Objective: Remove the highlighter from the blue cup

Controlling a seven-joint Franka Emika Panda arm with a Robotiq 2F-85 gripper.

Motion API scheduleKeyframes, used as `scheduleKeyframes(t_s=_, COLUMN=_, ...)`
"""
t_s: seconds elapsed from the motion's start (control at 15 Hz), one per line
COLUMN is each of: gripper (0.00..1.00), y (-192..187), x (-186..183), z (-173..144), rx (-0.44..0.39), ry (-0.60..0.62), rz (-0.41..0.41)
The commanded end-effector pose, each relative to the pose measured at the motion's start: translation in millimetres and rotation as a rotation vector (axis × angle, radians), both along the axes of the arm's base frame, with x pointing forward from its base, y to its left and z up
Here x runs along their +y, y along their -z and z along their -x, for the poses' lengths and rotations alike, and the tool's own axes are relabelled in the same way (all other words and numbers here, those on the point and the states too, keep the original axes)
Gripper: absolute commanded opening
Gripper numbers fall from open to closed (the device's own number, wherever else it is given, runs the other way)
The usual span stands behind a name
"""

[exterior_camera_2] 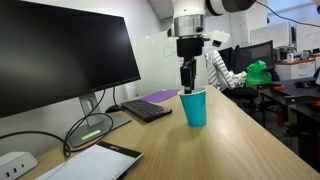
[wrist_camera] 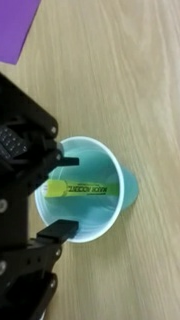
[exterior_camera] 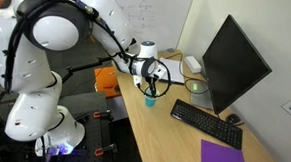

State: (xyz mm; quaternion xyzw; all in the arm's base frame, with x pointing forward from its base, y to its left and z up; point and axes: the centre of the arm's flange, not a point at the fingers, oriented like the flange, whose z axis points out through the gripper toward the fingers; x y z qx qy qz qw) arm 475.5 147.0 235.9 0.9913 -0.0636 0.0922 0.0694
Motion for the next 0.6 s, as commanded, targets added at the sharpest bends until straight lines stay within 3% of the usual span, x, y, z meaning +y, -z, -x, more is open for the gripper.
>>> scheduleKeyframes(t_s=0.0, gripper=0.57, y=11, x=0, z=-6, rx=-0.004, ry=0.004, rz=-0.001)
scheduleKeyframes(t_s=0.33, gripper=0.47, y=23, x=-6, z=-4, rx=0.002, ry=-0.017, rz=0.000)
scheduleKeyframes(t_s=0.53, gripper=0.48, y=29, x=-7, z=-6, rx=-0.014, ry=-0.050, rz=-0.013)
